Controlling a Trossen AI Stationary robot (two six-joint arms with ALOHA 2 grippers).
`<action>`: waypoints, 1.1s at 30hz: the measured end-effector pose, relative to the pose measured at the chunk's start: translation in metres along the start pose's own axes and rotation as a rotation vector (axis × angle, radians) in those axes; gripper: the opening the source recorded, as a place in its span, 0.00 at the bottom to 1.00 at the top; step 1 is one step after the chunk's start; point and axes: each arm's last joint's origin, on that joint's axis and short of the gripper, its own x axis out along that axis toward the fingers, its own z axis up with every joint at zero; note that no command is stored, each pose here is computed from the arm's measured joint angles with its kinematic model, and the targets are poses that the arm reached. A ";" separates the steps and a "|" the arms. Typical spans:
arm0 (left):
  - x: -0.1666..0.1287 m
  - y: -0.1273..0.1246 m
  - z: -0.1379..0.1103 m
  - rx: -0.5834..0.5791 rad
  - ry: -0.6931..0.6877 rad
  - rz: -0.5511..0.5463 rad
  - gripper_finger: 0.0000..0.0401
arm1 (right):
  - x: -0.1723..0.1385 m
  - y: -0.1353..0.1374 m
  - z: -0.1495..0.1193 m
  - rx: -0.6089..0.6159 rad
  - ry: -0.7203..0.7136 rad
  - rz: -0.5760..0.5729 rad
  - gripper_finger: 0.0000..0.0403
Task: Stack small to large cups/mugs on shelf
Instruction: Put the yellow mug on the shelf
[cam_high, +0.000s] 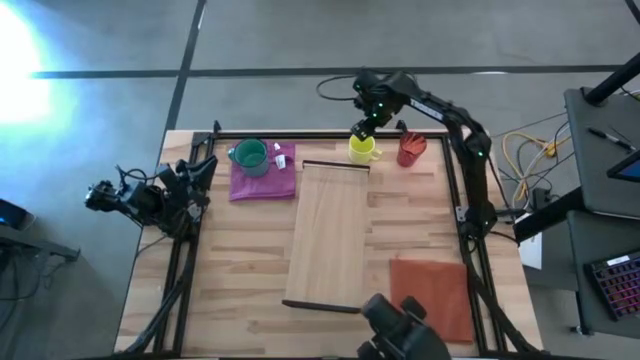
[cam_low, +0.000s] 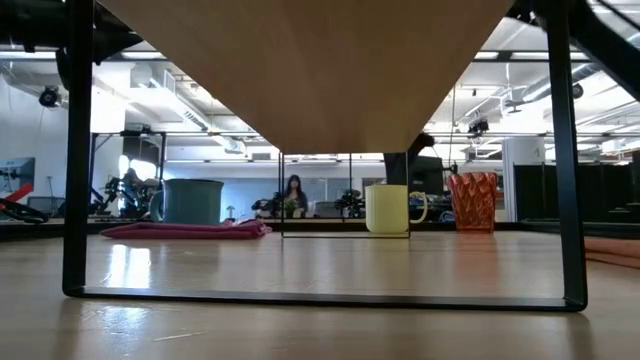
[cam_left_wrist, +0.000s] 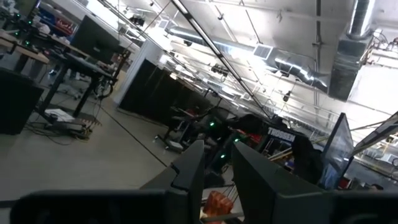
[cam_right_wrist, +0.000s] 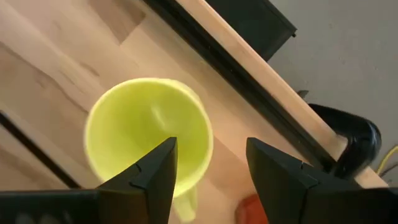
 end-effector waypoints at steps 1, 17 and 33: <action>0.000 0.000 0.000 -0.001 0.000 0.000 0.17 | 0.005 0.000 0.002 -0.006 0.008 -0.001 0.46; 0.000 0.002 -0.001 0.009 0.004 0.053 0.17 | 0.047 -0.005 -0.007 -0.005 0.117 -0.060 0.38; 0.000 0.001 0.000 0.003 0.001 0.053 0.17 | -0.008 0.000 0.001 -0.065 0.028 -0.095 0.02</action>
